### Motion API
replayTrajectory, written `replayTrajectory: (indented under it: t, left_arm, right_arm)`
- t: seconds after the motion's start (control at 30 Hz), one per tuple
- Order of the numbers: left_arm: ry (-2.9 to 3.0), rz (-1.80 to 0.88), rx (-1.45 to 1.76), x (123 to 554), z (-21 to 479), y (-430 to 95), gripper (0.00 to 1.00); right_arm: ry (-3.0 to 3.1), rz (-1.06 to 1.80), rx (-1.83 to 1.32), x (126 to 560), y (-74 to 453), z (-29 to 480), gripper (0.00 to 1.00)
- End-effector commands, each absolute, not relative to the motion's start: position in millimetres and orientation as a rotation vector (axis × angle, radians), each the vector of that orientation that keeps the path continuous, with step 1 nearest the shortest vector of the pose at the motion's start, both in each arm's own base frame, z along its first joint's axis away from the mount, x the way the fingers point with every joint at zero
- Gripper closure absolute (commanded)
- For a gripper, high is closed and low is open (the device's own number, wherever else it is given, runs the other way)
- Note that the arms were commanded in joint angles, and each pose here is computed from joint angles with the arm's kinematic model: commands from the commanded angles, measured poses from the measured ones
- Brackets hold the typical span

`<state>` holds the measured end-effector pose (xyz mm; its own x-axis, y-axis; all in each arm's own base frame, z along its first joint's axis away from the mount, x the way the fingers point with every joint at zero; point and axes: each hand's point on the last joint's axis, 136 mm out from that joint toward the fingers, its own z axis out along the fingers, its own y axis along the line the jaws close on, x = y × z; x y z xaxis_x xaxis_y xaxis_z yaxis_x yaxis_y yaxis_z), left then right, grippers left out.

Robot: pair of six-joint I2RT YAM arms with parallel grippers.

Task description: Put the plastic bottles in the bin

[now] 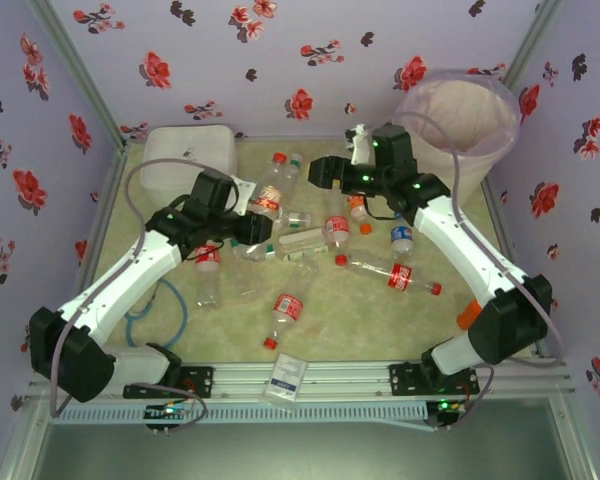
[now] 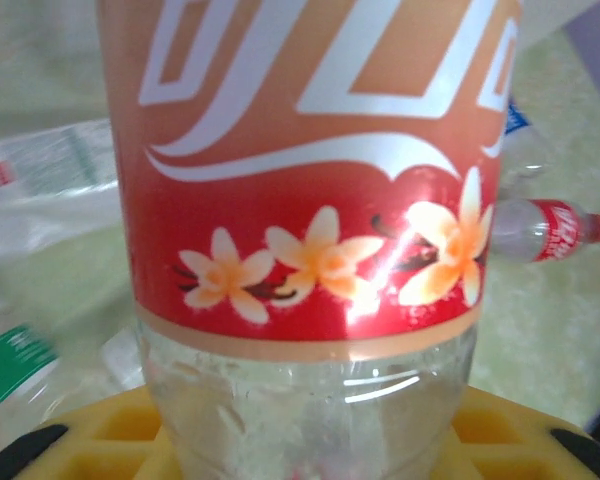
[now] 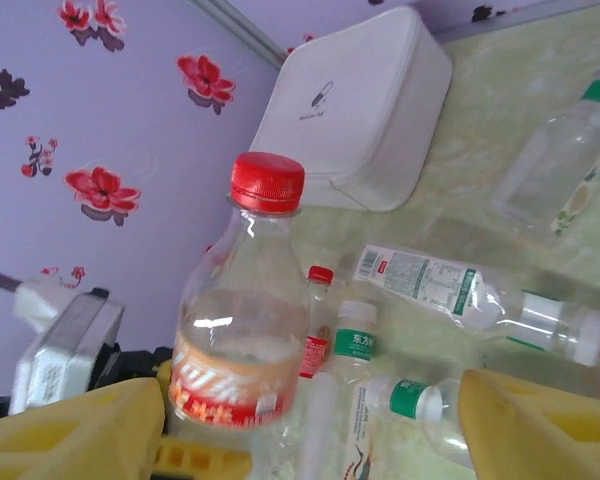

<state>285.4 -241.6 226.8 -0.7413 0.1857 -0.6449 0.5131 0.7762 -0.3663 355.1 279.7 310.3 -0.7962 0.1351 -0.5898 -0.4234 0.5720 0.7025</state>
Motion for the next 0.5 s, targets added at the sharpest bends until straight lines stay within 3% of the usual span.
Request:
replayTrajectory:
  t: [0.0,0.23,0.47]
  left_arm:
    - [2.222,-0.825,0.637,288.1,250.2,-269.6,0.69]
    - [2.202,-0.849,0.709,280.2,248.8,-286.9,0.7]
    - [2.197,-0.853,0.712,282.3,248.7,-290.4,0.69]
  right_arm:
    - [2.116,1.286,-0.243,363.2,294.8,335.2,0.18]
    - [2.104,1.375,-0.259,369.9,318.2,334.2,0.21]
    - [2.112,1.365,-0.244,375.1,319.1,330.7,0.46]
